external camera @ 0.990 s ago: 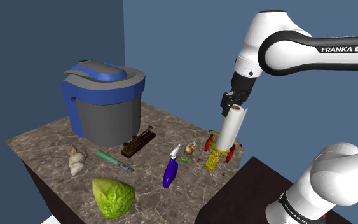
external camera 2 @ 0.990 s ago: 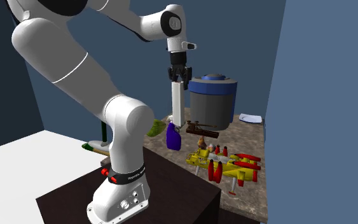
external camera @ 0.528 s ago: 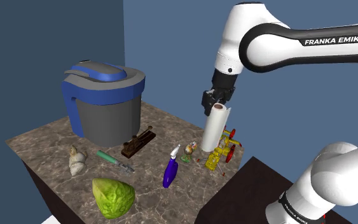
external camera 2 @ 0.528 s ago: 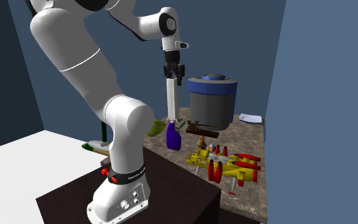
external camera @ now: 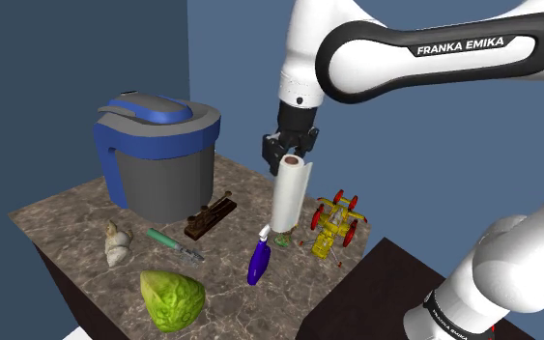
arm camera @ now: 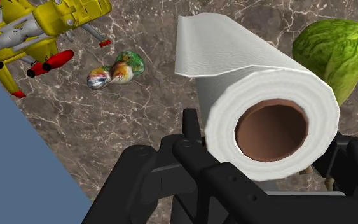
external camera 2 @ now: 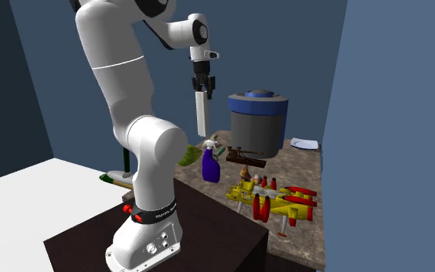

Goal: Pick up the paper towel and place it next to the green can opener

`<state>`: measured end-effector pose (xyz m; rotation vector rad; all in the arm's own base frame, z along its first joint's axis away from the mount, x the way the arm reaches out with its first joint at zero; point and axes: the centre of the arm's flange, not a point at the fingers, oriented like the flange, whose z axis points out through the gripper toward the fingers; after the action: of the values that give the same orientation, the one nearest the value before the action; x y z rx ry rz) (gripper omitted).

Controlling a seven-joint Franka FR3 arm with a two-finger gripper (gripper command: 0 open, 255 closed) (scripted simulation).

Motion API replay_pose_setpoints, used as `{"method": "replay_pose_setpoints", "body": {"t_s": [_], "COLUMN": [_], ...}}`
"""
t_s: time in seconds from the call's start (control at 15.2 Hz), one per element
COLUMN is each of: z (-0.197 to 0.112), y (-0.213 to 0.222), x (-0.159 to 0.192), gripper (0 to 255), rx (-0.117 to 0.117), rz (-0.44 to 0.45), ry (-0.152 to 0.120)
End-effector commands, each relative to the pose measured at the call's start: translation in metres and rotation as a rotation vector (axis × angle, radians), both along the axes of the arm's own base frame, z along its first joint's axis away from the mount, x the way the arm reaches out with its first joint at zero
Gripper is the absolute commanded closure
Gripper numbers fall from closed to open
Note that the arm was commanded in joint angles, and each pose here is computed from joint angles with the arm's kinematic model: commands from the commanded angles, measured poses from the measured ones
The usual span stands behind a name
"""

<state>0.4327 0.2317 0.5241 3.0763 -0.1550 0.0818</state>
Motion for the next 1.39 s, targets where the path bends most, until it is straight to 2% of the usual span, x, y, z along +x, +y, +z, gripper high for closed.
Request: {"method": "replay_pose_setpoints", "body": {"t_s": [0.0,0.53,1.32], "z": [-0.004,-0.003,-0.067], "y": [0.023,0.119,0.119], "x": [0.014,0.064,0.064], "gripper": [255,255,255], "rx": [0.002,0.002,0.002], "rz": [-0.002,-0.002,-0.002], "ry": [0.000,0.000,0.000]}}
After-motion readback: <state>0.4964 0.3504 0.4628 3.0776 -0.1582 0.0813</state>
